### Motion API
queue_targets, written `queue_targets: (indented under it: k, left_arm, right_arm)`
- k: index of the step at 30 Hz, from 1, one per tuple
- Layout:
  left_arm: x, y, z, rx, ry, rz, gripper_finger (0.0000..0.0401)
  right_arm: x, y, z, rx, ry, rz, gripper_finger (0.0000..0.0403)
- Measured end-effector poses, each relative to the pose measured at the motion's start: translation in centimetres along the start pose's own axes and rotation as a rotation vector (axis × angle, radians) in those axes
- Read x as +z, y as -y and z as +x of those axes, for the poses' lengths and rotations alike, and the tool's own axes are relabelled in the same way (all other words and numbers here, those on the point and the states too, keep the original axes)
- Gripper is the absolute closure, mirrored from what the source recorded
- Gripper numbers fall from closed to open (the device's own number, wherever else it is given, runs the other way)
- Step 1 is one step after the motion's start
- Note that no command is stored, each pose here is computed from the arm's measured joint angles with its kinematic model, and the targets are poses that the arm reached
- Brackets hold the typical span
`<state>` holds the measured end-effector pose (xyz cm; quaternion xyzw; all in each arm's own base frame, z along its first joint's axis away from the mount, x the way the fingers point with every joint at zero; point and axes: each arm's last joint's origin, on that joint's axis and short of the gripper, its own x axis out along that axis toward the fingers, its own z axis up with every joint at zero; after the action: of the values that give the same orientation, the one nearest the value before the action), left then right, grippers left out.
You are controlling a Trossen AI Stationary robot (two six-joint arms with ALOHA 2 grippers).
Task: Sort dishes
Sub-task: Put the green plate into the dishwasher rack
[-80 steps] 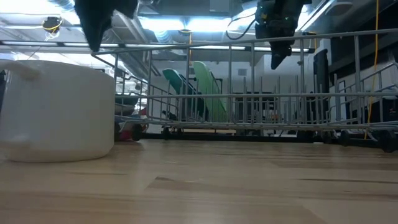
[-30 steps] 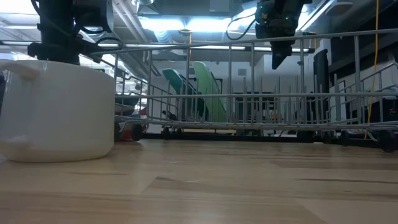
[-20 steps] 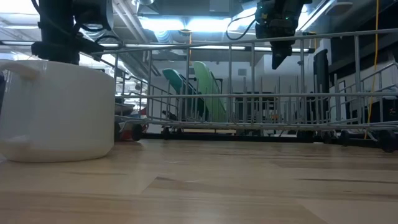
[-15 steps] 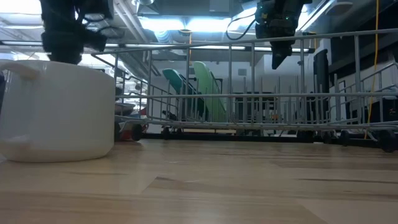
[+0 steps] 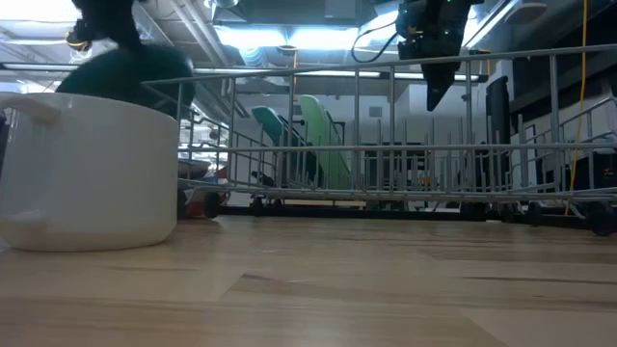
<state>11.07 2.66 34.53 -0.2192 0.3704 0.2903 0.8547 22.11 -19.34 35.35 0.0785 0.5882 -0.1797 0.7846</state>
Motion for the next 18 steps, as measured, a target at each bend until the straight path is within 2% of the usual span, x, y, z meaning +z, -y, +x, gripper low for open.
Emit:
queue_targets:
  k: [5, 10, 18]
  left_arm:
    - [1.3, 0.0, -2.7, -0.099, 0.17, -0.049, 0.0401]
    - [2.8, 0.8, -3.9, -0.28, 0.325, -0.078, 0.0401]
    - [5.2, 2.9, -3.4, -0.526, 0.378, -0.135, 0.0401]
  right_arm:
    - [0.0, 0.0, 0.0, -0.01, -0.003, -0.001, 0.0338]
    - [0.0, 0.0, 0.0, -0.011, -0.002, -0.025, 0.0338]
    - [-0.6, 1.4, -0.1, -0.05, -0.019, -0.045, 0.0338]
